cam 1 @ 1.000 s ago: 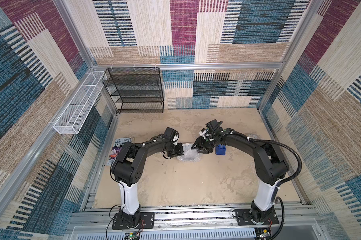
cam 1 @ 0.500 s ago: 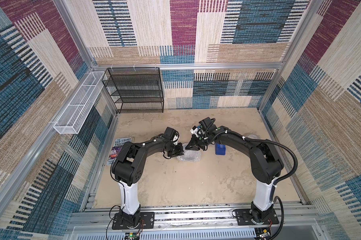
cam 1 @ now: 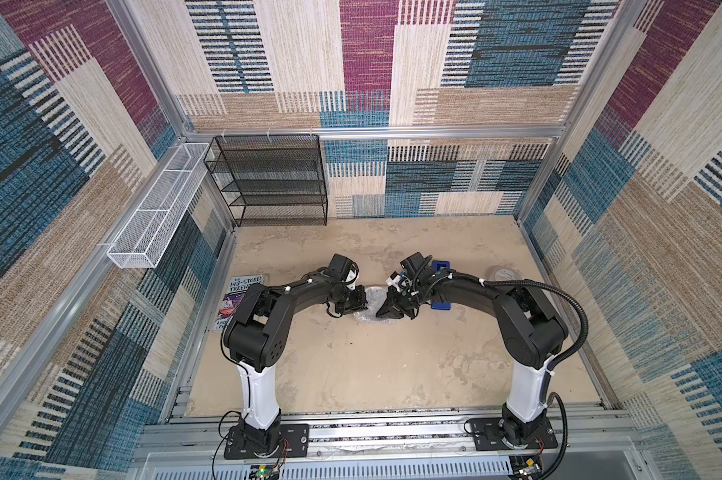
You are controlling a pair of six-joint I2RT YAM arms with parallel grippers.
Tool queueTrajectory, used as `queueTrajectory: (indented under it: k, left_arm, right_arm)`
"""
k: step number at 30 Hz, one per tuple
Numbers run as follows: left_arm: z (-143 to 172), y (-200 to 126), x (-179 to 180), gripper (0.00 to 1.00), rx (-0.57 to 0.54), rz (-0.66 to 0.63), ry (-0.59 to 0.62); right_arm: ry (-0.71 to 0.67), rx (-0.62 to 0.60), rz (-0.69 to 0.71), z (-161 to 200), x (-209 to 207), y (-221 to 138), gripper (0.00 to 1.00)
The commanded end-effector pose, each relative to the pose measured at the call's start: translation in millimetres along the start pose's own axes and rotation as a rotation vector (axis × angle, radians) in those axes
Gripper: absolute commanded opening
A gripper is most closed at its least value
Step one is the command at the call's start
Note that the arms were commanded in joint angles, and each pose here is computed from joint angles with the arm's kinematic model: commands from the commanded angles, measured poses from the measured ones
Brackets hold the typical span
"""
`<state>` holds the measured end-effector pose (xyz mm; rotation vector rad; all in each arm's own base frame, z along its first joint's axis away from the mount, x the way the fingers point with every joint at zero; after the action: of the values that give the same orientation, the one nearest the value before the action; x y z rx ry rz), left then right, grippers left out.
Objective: Wrap bowls in bubble wrap
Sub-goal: Stick the tape on the bubble wrap.
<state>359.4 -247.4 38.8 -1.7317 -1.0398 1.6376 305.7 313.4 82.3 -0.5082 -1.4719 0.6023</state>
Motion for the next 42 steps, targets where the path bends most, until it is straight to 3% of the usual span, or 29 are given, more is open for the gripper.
queueTrajectory:
  k: [1,13,21,25,33,42]
  left_arm:
    - [1.3,-1.0,6.1,0.00,-0.002,-0.034,0.008]
    - [2.0,-2.8,5.6,0.00,-0.004,-0.034,0.012]
    - [-1.4,-10.0,5.6,0.00,-0.029,-0.054,0.024]
    - [-1.5,-9.6,6.4,0.00,-0.028,-0.060,0.026]
    - [-1.3,-7.3,8.9,0.00,-0.027,-0.067,0.023]
    - [-2.4,-7.1,7.8,0.00,-0.029,-0.062,0.020]
  right_arm:
    - [0.000,-0.027,0.029,-10.5,0.1,-3.5,0.00]
    - [0.075,0.014,0.163,-30.6,-39.6,-10.2,0.00]
    - [0.121,0.056,0.336,-36.0,-74.8,-2.0,0.00]
    - [0.140,0.076,0.342,-32.1,-73.0,-3.8,0.12]
    - [0.066,-0.018,0.370,-48.8,-36.1,-34.4,0.40]
    - [0.001,0.002,0.435,-44.6,-29.4,-48.6,0.43]
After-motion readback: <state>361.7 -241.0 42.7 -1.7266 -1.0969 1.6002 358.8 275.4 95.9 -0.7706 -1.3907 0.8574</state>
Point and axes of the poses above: each gripper's point midway between its finger pads, its own y axis out along the fingers, its own x axis along the line the jaws close on, z = x × y, the point moved 1 cm from there along -y, back along the fingers, and after that the axes turned 6 degrees about -y, right-handed, at the moved point
